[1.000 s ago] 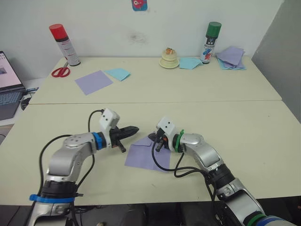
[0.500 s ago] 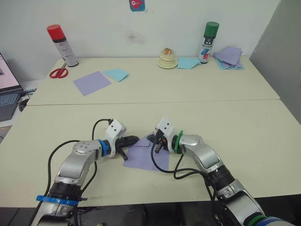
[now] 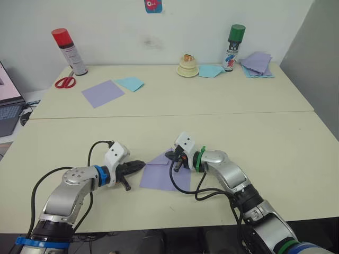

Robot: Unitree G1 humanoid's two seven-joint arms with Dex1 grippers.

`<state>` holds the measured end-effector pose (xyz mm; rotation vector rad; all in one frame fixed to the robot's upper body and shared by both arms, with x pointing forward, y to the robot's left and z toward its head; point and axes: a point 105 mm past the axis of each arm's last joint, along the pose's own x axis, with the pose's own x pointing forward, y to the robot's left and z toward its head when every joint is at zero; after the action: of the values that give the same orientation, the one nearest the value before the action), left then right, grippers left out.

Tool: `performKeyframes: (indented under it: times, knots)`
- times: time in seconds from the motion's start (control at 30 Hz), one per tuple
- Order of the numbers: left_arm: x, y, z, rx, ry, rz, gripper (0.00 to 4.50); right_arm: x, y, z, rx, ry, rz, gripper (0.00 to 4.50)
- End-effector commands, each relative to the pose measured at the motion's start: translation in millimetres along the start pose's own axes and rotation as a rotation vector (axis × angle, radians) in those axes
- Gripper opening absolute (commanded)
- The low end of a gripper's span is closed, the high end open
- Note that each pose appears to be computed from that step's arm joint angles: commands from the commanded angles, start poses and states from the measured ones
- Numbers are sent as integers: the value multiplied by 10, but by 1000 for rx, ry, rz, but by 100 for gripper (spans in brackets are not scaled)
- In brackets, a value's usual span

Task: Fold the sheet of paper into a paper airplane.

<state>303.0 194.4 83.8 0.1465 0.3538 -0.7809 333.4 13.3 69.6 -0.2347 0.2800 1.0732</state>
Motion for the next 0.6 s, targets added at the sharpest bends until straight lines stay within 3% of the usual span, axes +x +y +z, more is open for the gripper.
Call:
performKeyframes:
  times: [0.03,0.13,0.4,0.47,0.6]
  knots:
    - [67,-65,418,19,-147,-35,2,-5,-30,-9,-1,8,-4,0]
    - [214,-159,390,34,-125,-69,2,-10,-35,8,0,-3,-7,0]
    - [422,-313,-93,123,78,-123,2,-17,-8,287,26,-148,-19,0]
    - [446,-339,-135,119,88,-132,2,-11,28,350,38,-181,-10,0]
    - [460,-348,-146,108,86,-136,2,57,107,237,25,-126,1,0]
